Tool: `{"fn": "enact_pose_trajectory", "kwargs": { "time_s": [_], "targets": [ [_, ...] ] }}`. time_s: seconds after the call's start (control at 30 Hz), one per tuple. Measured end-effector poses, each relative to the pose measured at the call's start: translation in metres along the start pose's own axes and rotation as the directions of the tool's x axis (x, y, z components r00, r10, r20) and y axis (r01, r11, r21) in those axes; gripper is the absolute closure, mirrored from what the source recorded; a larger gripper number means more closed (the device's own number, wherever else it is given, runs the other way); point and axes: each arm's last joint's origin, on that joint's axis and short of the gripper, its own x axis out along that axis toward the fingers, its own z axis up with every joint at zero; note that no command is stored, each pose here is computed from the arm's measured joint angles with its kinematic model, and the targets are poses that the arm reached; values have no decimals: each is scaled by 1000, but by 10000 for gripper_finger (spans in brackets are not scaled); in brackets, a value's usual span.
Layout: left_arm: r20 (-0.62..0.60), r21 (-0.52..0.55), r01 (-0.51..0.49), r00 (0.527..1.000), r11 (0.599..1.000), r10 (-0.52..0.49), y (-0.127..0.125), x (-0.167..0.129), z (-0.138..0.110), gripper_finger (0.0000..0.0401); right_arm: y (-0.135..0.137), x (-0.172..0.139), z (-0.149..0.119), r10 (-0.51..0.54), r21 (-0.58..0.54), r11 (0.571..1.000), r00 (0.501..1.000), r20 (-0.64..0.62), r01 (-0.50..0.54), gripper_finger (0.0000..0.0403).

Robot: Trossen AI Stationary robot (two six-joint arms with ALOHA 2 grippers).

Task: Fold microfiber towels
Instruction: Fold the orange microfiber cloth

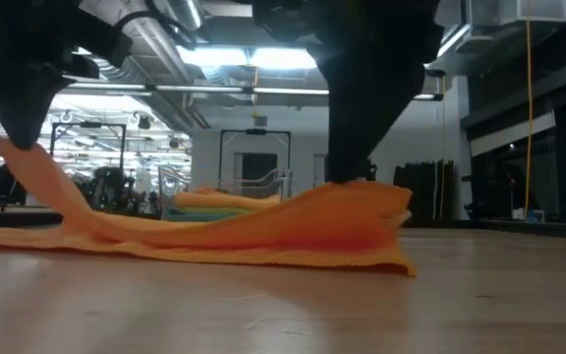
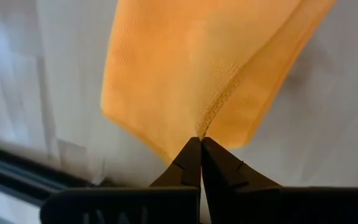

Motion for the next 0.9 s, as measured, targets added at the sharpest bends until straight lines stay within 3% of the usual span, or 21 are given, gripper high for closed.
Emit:
{"fn": "enact_pose_trajectory", "kwargs": {
  "time_s": [0.23, 0.47, 0.57, 0.77, 0.9],
  "targets": [
    [7, -10, 82, 997, 997, -82, -7, -1, 2, 391, 2, 0, 0, 47, 21, 999, 999, -22, -47, 359],
    [-52, -35, 145, 988, 989, -147, -8, -1, 0, 325, 5, 0, -3, 141, 39, 990, 981, -134, -137, 300],
    [-92, -33, 125, 988, 992, -128, -6, -1, -3, 303, 6, -1, -4, 173, 43, 985, 969, -178, -168, 283],
    [-195, -125, 31, 979, 992, -56, 16, -13, -10, 297, -10, -33, 4, 111, 41, 994, 979, -171, -106, 279],
    [-161, -198, 57, 983, 979, -90, 29, -29, -10, 298, -31, -63, 13, 19, 40, 999, 991, -131, -14, 285]
  ]
}}
